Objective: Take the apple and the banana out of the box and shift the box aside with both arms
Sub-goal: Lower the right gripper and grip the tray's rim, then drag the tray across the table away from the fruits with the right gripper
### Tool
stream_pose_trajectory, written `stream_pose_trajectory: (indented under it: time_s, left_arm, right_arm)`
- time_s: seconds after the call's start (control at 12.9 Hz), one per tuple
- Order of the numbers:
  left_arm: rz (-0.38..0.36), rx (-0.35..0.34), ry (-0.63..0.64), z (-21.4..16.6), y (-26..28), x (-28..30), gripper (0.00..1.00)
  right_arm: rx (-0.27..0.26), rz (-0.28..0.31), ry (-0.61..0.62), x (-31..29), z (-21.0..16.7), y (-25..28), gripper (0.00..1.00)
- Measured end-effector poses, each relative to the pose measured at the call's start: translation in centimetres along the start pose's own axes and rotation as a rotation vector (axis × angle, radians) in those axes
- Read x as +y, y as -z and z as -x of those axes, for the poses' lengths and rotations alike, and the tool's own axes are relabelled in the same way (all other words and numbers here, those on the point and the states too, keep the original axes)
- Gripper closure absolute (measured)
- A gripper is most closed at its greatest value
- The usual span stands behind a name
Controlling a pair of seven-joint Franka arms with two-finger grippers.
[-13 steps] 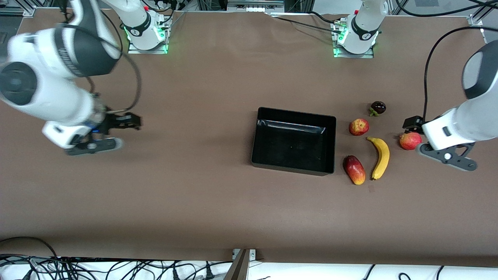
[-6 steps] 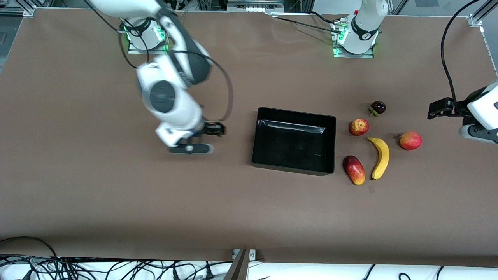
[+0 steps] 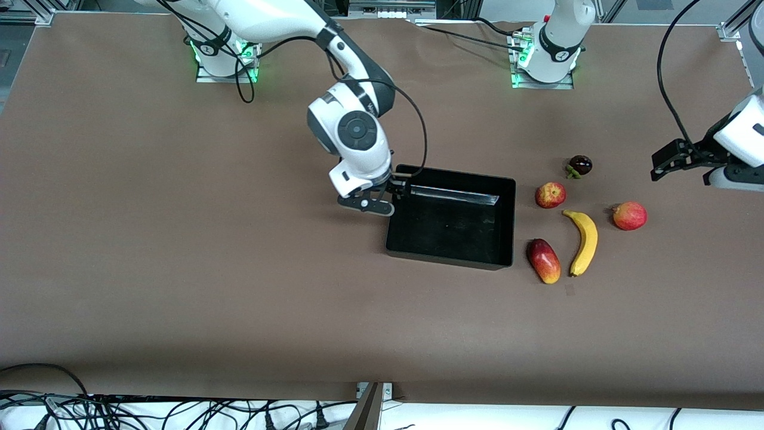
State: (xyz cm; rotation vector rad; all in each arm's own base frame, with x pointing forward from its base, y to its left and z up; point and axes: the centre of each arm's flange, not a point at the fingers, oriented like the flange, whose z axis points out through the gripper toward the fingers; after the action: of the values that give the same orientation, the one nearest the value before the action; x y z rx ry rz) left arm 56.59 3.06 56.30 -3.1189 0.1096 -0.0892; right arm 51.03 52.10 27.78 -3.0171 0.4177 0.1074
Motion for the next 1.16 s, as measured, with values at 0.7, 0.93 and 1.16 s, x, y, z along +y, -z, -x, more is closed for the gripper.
stream_pose_trajectory:
  time_s: [0.7, 0.93, 1.16]
  left_arm:
    - [0.007, -0.042, -0.009, 1.1, 0.4, 0.8, 0.0]
    - [0.006, -0.038, -0.023, 1.3, 0.8, 1.5, 0.0]
    - [0.007, -0.052, -0.029, 1.7, 1.3, 2.5, 0.0]
  right_arm:
    - [0.01, -0.006, -0.049, -1.0, 1.7, -6.1, 0.54]
    - [0.022, -0.008, -0.054, -0.8, 0.9, -5.5, 0.89]
    - [0.034, 0.016, -0.029, 0.1, -0.7, -4.2, 0.96]
